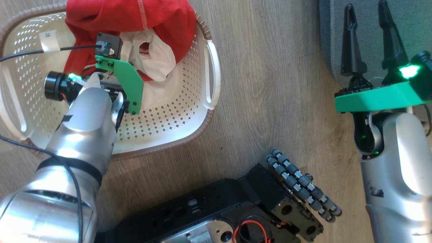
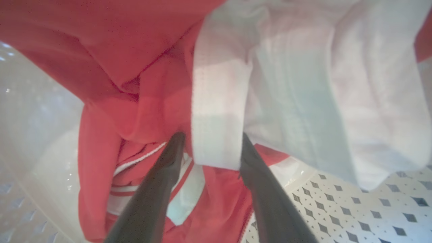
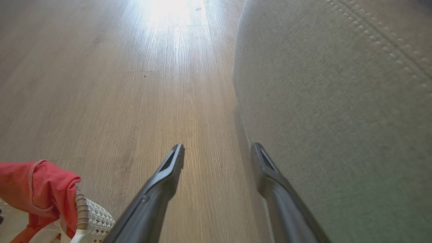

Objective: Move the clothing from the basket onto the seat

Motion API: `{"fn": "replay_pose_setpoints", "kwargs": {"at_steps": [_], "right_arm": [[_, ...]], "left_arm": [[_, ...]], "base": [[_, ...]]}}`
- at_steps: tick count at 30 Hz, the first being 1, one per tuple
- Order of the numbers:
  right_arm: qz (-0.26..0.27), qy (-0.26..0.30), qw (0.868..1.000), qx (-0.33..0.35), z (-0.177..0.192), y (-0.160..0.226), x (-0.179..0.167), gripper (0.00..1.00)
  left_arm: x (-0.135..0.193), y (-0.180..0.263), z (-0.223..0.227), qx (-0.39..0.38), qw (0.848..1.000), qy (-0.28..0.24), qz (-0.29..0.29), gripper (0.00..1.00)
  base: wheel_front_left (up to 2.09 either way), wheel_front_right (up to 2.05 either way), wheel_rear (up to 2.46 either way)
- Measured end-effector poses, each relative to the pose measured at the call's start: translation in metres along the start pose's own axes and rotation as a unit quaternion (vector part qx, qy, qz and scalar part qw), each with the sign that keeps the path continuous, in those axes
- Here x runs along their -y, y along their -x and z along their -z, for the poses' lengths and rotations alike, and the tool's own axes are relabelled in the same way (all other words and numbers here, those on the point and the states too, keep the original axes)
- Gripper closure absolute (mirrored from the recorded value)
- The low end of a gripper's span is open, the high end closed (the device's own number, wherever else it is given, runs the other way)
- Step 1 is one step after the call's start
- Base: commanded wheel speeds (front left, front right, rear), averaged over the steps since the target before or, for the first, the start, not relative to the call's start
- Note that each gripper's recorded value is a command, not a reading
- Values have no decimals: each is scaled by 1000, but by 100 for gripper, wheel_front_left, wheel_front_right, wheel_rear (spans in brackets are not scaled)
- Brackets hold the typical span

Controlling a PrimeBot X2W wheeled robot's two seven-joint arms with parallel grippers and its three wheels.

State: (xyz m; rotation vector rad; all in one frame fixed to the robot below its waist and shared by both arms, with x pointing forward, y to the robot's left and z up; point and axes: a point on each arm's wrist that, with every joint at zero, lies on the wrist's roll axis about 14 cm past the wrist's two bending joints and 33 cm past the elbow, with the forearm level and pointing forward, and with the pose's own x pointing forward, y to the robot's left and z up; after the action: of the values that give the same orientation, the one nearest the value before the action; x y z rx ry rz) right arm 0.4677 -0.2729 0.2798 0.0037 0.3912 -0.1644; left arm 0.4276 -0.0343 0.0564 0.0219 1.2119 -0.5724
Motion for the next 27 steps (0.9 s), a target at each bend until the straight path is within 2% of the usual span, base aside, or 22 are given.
{"fn": "replay_pose_setpoints", "kwargs": {"at_steps": [1, 2, 3, 4, 5, 17, 27], "right_arm": [[0, 1, 1000, 0, 0, 0, 0, 0], [-1, 1, 1000, 0, 0, 0, 0, 0], [-1, 1, 1000, 0, 0, 0, 0, 0], [-1, 1, 1000, 1, 0, 0, 0, 0], [-1, 1, 1000, 1, -1, 0, 0, 0], [-1, 3, 1000, 2, 0, -2, -1, 0], [-12, 5, 1000, 16, -11, -4, -10, 0]], "left_arm": [[0, 0, -1, 0, 1000, 1, 0, 56], [0, 0, -1, 1, 1000, 0, 0, 65], [0, 0, -1, 1, 1000, -1, 1, 76], [0, 1, -1, 2, 1000, -2, 1, 91], [1, 1, -1, 2, 1000, -3, 1, 100], [1, 3, -5, 17, 1000, 13, 11, 100], [-2, 19, -37, 69, 997, 41, 18, 100]], "base": [[0, 0, 0], [0, 0, 0], [0, 0, 0], [0, 0, 0], [0, 0, 0], [0, 0, 0], [0, 0, 0]]}}
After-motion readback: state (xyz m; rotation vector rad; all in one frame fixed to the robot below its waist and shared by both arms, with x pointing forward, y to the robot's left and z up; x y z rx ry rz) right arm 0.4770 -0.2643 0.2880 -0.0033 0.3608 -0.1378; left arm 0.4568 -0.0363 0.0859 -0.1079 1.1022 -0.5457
